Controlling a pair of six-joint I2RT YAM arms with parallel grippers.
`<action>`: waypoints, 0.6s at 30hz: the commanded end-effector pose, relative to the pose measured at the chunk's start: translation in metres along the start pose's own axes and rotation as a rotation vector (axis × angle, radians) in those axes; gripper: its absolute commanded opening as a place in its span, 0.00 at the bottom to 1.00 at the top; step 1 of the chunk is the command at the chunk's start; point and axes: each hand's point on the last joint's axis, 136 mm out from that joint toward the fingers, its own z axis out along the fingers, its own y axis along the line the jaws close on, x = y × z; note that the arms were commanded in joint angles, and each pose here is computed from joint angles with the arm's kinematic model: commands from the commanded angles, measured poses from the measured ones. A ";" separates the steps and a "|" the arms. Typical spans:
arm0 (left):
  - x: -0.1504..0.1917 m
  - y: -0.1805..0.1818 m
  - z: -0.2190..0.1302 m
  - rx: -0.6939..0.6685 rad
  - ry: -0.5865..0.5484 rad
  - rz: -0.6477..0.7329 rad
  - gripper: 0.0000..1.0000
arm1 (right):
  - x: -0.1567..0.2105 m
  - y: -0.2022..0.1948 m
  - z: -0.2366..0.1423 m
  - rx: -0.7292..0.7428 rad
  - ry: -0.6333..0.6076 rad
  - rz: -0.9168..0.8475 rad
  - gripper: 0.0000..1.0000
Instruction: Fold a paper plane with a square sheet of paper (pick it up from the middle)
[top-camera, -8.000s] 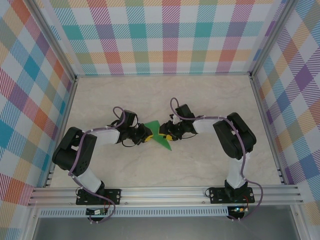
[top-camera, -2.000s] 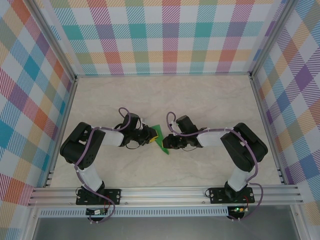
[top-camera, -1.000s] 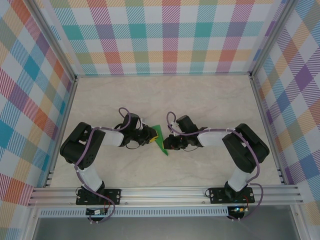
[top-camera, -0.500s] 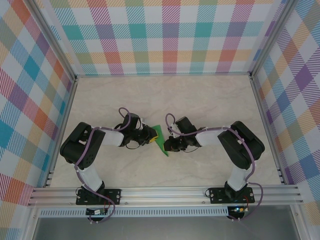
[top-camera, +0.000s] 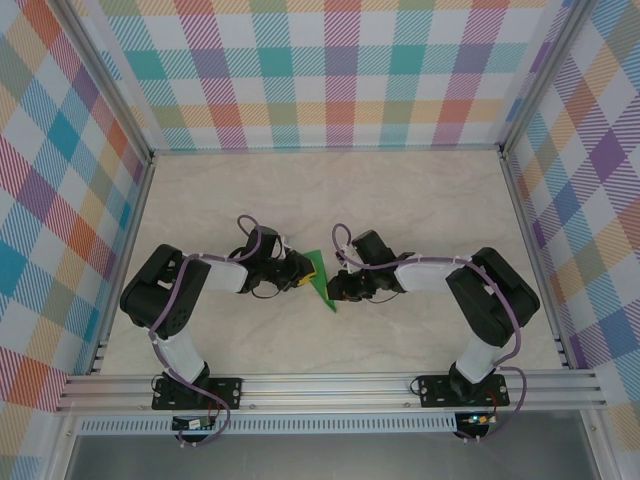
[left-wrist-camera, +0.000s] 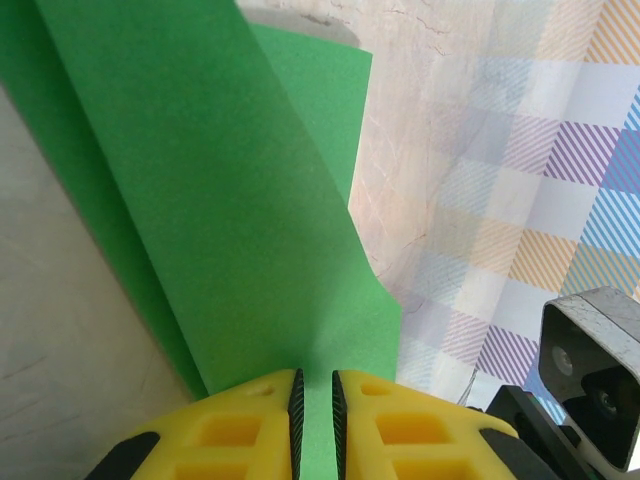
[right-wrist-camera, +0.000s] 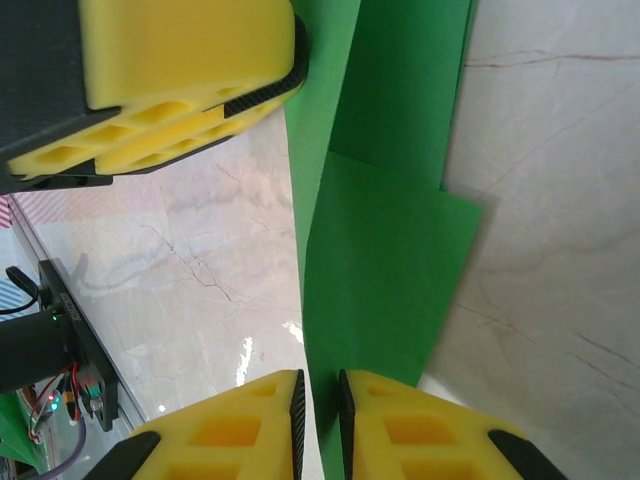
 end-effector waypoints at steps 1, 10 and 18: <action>0.001 -0.005 0.002 0.000 0.007 0.028 0.18 | 0.009 0.002 -0.001 0.000 0.026 -0.011 0.19; 0.002 -0.006 0.001 0.003 0.005 0.030 0.18 | 0.016 -0.010 0.009 0.029 0.053 0.010 0.13; 0.002 -0.005 0.002 0.000 0.005 0.028 0.18 | 0.018 -0.019 0.014 0.054 0.064 0.024 0.11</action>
